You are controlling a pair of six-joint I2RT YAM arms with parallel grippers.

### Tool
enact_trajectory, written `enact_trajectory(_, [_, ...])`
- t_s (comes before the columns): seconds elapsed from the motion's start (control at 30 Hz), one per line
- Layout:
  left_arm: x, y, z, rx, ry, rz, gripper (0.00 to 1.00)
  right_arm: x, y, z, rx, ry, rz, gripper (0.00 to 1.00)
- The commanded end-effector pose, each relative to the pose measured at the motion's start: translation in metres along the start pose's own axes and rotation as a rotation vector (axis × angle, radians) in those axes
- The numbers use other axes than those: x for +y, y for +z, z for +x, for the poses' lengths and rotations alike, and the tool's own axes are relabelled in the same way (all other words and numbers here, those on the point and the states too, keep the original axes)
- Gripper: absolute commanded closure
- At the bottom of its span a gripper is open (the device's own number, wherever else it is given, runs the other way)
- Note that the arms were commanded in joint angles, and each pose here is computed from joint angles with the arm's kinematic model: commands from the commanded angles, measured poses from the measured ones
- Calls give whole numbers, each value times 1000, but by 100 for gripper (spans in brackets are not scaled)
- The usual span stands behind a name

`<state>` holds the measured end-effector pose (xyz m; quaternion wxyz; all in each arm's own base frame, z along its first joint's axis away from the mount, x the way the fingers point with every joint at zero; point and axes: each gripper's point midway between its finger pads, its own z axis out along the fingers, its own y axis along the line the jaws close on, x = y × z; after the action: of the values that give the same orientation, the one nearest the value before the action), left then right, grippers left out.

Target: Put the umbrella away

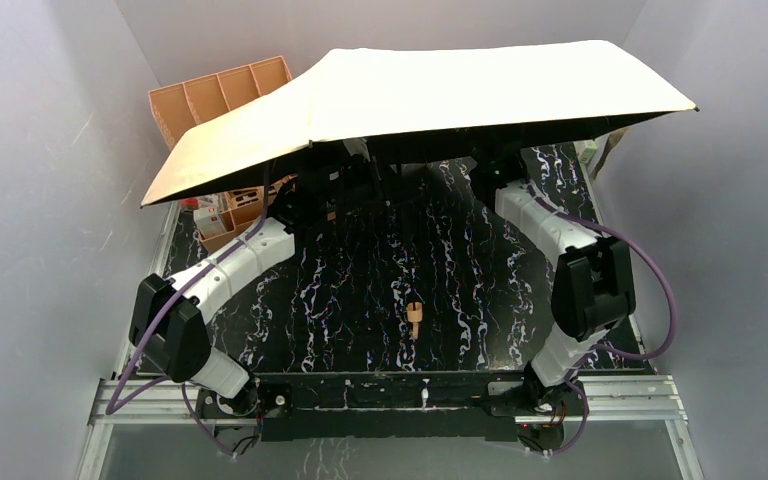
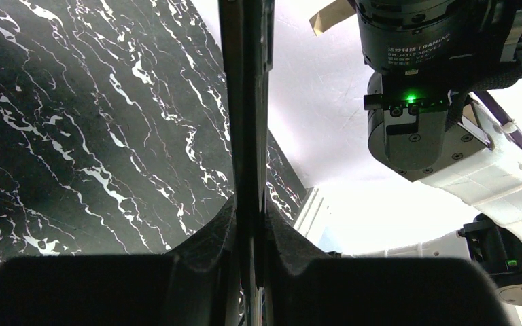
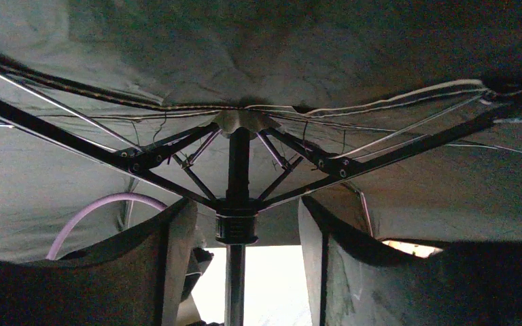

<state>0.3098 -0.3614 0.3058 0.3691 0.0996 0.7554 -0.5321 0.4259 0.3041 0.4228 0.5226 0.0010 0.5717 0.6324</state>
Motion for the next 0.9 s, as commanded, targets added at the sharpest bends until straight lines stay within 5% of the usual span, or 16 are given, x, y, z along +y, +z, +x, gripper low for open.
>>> enact_trajectory(0.0, [-24, -7, 8, 58, 23, 72, 100, 29, 9, -22, -42, -26, -101, 39])
enact_trajectory(0.17, [-23, -8, 8, 54, 21, 66, 100, 27, 8, -17, -19, -22, -98, 44])
enact_trajectory(0.3, [-22, -7, 9, 56, 19, 64, 100, 22, 7, -10, 18, -19, -83, 34])
enact_trajectory(0.57, [-23, -8, 9, 59, 17, 65, 100, 17, 4, 0, 48, -6, -78, 40])
enact_trajectory(0.7, [-23, -9, 10, 58, 18, 64, 100, 19, 6, 1, 66, -17, -97, 30])
enact_trajectory(0.87, [-23, -10, 10, 59, 18, 62, 100, 23, 5, 6, 95, -47, -122, 30])
